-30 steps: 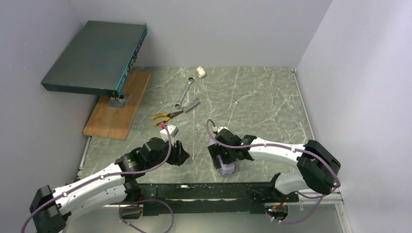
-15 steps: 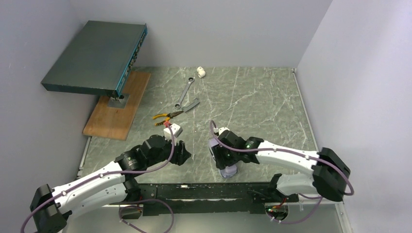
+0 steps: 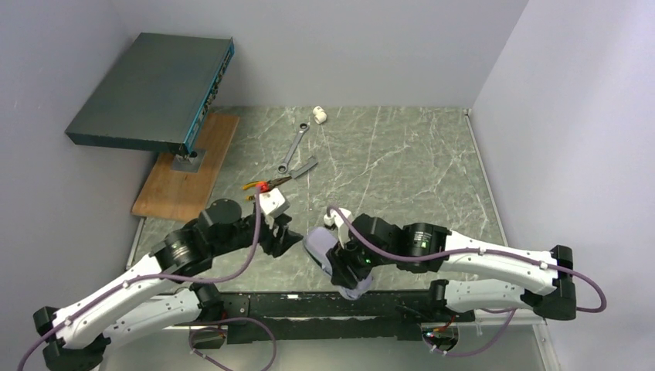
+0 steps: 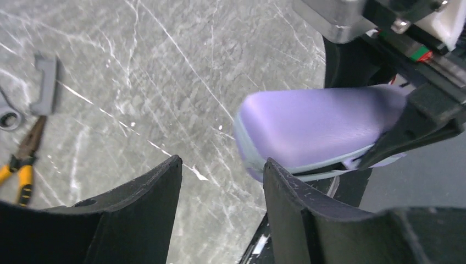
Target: Open the umbrella
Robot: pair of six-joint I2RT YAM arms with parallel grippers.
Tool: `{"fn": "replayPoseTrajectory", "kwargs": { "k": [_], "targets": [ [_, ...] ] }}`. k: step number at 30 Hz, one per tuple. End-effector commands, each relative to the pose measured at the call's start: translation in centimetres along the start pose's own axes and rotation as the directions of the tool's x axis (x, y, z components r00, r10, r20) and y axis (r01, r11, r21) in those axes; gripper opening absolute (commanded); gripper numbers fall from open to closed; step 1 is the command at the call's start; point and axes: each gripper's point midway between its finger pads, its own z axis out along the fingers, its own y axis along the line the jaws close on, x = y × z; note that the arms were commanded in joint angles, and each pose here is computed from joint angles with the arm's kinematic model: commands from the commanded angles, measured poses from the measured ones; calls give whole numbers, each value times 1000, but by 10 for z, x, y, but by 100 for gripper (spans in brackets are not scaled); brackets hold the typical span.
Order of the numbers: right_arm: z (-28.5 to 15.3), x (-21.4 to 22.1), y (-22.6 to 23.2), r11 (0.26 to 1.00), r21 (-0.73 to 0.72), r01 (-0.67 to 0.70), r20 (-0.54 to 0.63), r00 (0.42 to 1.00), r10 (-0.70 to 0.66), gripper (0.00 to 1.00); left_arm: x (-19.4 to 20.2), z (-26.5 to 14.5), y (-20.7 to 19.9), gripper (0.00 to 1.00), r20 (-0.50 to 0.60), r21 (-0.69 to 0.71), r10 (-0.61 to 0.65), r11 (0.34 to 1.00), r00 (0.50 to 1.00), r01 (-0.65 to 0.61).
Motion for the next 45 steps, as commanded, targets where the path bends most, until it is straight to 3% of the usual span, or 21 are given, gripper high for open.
{"fn": "replayPoseTrajectory", "kwargs": {
  "k": [1, 7, 15, 23, 32, 33, 34, 39, 45],
  "targets": [
    [-19, 14, 40, 984, -147, 100, -2, 995, -101, 0, -6, -28, -13, 60, 60, 93, 204, 973, 977, -209],
    [-25, 40, 62, 966, -160, 203, -53, 975, -214, 0, 24, -50, -42, 58, 63, 295, 296, 907, 953, -301],
    [-32, 39, 60, 963, -80, 258, -74, 962, -264, 0, 53, -57, -84, 54, 52, 557, 272, 791, 961, -254],
    [-38, 30, 61, 964, -82, 254, -17, 967, -256, 0, 52, -50, -94, 60, 84, 591, 267, 762, 960, -264],
    [-39, 29, 60, 963, -81, 256, -15, 966, -258, 0, 48, -30, -98, 56, 96, 554, 293, 778, 951, -295],
    [-55, 23, 61, 963, -106, 248, 41, 969, -245, 0, 45, -30, -99, 54, 109, 551, 290, 779, 951, -300],
    [-42, 28, 60, 964, -82, 253, -7, 967, -255, 0, 43, -31, -99, 53, 117, 549, 291, 778, 950, -306],
    [-40, 29, 60, 964, -80, 254, -8, 967, -255, 0, 46, -31, -100, 43, 101, 558, 292, 774, 951, -298],
    [-38, 29, 59, 963, -75, 258, -8, 966, -259, 0, 52, -24, -103, 41, 67, 574, 293, 770, 954, -277]
  ]
}}
